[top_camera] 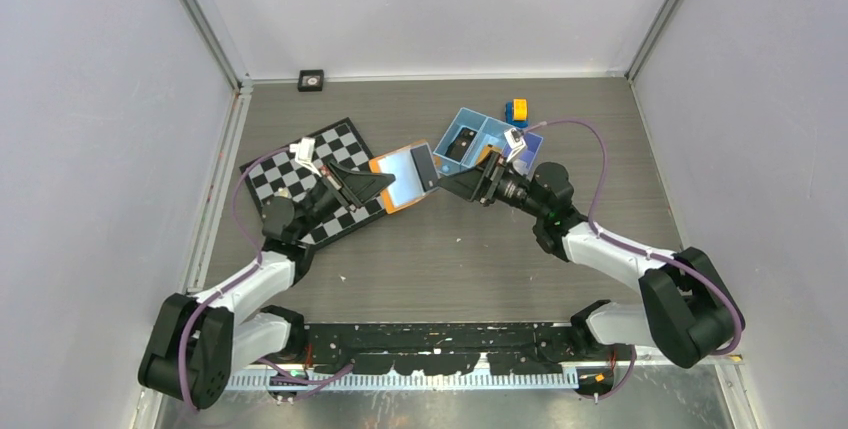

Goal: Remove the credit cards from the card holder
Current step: Remove the credit card from the card holder.

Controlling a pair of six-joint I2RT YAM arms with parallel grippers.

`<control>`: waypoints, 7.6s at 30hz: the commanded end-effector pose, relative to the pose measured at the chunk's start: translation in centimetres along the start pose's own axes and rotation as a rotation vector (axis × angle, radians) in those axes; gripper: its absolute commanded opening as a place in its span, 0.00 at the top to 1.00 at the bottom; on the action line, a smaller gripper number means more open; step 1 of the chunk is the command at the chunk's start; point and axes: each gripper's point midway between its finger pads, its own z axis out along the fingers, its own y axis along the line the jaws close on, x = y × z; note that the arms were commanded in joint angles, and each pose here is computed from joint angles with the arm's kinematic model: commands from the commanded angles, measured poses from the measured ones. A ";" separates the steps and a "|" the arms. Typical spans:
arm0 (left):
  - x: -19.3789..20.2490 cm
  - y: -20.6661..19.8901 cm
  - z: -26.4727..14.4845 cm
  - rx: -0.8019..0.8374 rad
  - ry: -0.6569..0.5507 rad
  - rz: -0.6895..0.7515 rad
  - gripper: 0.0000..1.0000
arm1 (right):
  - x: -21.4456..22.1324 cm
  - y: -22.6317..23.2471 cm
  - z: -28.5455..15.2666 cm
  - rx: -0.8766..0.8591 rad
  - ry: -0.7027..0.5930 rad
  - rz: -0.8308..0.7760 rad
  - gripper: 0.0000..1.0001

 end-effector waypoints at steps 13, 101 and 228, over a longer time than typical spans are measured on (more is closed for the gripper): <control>-1.1 -2.9 0.0 0.073 -0.032 0.084 1.00 | 0.4 1.5 1.6 -0.136 0.028 0.039 0.13; 1.3 4.5 -0.1 -0.420 0.051 0.182 0.38 | -2.6 -3.0 -0.5 0.258 -0.121 -0.002 1.00; 6.3 2.7 5.4 0.016 0.236 -0.161 0.75 | 0.9 1.1 1.1 -0.075 0.010 0.114 0.99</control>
